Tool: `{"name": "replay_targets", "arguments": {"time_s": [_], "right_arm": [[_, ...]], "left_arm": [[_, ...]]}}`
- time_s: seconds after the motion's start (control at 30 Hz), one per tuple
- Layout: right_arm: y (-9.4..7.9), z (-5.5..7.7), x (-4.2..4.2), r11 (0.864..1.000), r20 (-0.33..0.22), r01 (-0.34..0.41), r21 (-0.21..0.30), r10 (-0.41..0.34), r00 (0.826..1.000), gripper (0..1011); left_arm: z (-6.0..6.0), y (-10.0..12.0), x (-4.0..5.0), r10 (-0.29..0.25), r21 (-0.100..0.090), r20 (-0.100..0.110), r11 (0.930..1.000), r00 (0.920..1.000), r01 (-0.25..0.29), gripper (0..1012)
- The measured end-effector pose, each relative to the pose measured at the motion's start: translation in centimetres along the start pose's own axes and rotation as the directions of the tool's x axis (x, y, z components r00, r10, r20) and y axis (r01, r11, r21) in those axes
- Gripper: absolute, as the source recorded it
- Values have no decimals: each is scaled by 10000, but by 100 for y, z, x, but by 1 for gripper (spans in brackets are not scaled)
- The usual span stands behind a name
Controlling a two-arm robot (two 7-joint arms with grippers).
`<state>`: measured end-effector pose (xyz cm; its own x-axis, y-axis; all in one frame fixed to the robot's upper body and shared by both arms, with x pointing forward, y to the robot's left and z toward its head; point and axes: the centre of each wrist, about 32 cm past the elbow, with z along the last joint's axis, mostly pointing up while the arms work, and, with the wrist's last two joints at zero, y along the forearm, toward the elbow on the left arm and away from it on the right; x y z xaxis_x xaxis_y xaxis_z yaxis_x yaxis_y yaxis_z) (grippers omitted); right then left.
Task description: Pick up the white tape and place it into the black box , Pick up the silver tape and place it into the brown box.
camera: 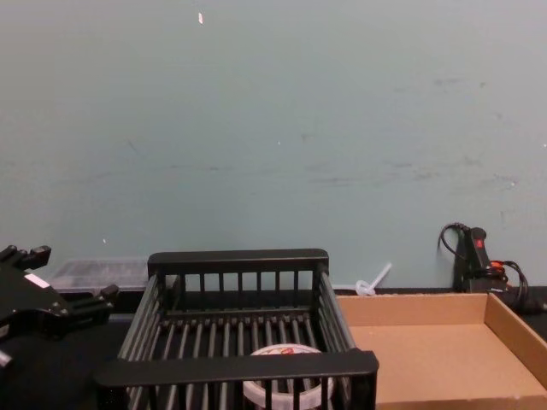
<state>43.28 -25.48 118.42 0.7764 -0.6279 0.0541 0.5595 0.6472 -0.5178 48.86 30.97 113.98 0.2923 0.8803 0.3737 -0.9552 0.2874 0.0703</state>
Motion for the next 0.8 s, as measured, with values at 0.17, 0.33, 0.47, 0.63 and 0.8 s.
{"name": "replay_targets", "arguments": {"time_s": [0.17,0.33,0.47,0.63,0.8], "right_arm": [[63,-11,23,9999,-6,96,-83,-97,10000,1002],[99,-16,41,9998,-5,155,-154,-156,9999,1002],[125,-15,51,9996,24,202,-221,-201,9998,1002],[149,-29,63,9992,2,233,-316,-233,9997,1002],[182,-45,71,9989,-54,254,-385,-256,9997,1002]], "left_arm": [[0,0,0,0,1,0,10000,10000,0,1001],[0,0,0,0,0,0,10000,10000,0,1001],[0,0,0,1,0,0,10000,10000,-1,1001],[0,0,0,0,1,-1,10000,10000,0,1001],[0,0,0,0,1,0,10000,10000,0,1001]]}}
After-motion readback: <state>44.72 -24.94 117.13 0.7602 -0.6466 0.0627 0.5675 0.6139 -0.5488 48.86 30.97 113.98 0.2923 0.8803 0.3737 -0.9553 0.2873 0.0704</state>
